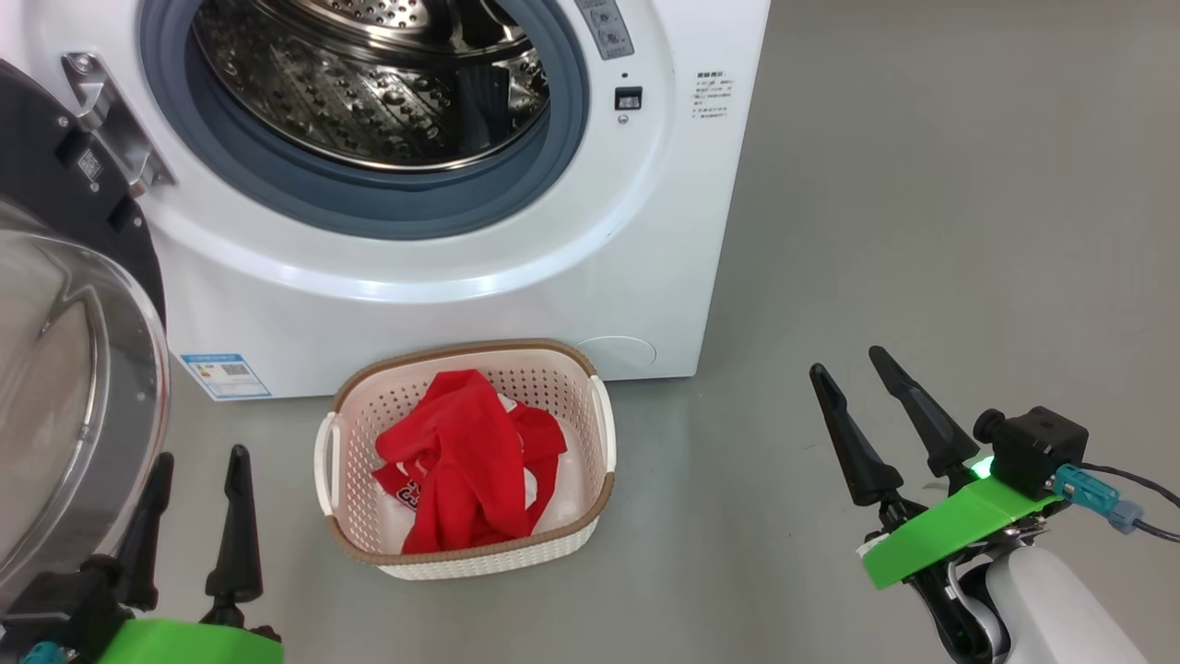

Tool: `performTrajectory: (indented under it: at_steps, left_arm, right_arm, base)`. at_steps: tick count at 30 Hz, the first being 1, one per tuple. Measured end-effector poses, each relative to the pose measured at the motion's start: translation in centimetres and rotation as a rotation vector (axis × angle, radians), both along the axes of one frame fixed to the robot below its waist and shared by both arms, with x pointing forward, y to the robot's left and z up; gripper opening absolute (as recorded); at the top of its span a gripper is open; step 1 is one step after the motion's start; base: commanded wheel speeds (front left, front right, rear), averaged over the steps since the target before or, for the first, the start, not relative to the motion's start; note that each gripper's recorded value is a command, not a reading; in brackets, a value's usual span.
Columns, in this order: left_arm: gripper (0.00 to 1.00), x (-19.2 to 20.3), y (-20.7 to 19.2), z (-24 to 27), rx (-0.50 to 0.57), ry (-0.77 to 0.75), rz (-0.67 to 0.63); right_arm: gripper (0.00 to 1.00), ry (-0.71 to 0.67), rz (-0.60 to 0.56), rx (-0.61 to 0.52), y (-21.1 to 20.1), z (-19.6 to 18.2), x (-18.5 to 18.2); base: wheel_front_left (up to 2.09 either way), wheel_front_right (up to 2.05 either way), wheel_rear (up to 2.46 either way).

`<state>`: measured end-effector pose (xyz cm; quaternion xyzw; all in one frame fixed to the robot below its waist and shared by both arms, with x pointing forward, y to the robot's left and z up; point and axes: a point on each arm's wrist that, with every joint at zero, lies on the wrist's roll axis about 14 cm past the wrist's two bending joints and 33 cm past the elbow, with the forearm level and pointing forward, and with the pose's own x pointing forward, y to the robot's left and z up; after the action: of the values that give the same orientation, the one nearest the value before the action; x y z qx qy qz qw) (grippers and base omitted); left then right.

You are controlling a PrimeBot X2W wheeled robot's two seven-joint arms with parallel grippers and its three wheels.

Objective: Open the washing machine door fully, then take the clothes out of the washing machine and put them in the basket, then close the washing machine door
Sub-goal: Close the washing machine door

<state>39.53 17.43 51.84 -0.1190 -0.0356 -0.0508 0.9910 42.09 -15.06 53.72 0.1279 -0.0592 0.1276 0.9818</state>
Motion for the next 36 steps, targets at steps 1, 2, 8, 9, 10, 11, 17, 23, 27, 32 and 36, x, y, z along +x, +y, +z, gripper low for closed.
performTrajectory:
  at_steps: [1, 2, 8, 9, 10, 11, 17, 23, 27, 32, 36]
  left_arm:
    - [1.00, 0.0, 0.0, 0.0, 0.000, -0.001, 0.000]
    - [1.00, 0.0, 0.0, 0.1, 0.000, -0.002, 0.000]
    - [1.00, -0.1, 0.0, 0.3, 0.000, -0.008, 0.001]
    - [1.00, -0.1, 0.0, 0.3, 0.000, -0.009, 0.001]
    - [1.00, -0.1, 0.0, 0.3, 0.000, -0.009, 0.001]
    - [1.00, -0.2, 0.0, 0.4, 0.000, -0.010, 0.001]
    - [1.00, -0.2, 0.0, 0.4, 0.001, -0.011, 0.001]
    - [1.00, -0.2, 0.2, 0.3, 0.001, -0.008, 0.004]
    - [1.00, -0.3, 0.3, 0.3, 0.003, -0.007, 0.009]
    - [1.00, -0.7, 1.0, 0.3, 0.008, -0.006, 0.027]
    - [1.00, -1.2, 2.0, 0.3, 0.014, -0.004, 0.062]
  right_arm:
    - [1.00, -0.001, 0.001, 0.000, 0.0, 0.0, 0.0]
    - [1.00, -0.001, 0.001, 0.000, 0.0, 0.1, 0.0]
    - [1.00, -0.004, 0.004, -0.001, 0.1, 0.2, -0.1]
    - [1.00, -0.005, 0.004, -0.001, 0.1, 0.2, -0.1]
    - [1.00, -0.005, 0.004, -0.001, 0.1, 0.2, -0.2]
    - [1.00, -0.005, 0.004, -0.002, 0.1, 0.2, -0.2]
    - [1.00, 0.011, 0.003, -0.003, 0.1, -0.4, -0.5]
    - [1.00, 0.014, 0.007, -0.004, 0.2, -0.5, -0.4]
    - [1.00, 0.015, 0.010, -0.003, 0.3, -0.5, -0.3]
    - [1.00, 0.011, 0.023, -0.004, 0.8, -0.4, 0.0]
    - [1.00, 0.007, 0.055, -0.007, 1.9, -0.4, 0.3]
  base:
    - [0.00, 0.00, 0.00]
    - [0.00, 0.00, 0.00]
    - [0.00, 0.00, 0.00]
    - [0.00, 0.00, 0.00]
    - [0.00, 0.00, 0.00]
    - [0.00, 0.00, 0.00]
    - [0.00, 0.00, 0.00]
    - [0.00, 0.00, 0.00]
    - [0.00, 0.00, 0.00]
    - [0.00, 0.00, 0.00]
    - [0.00, 0.00, 0.00]
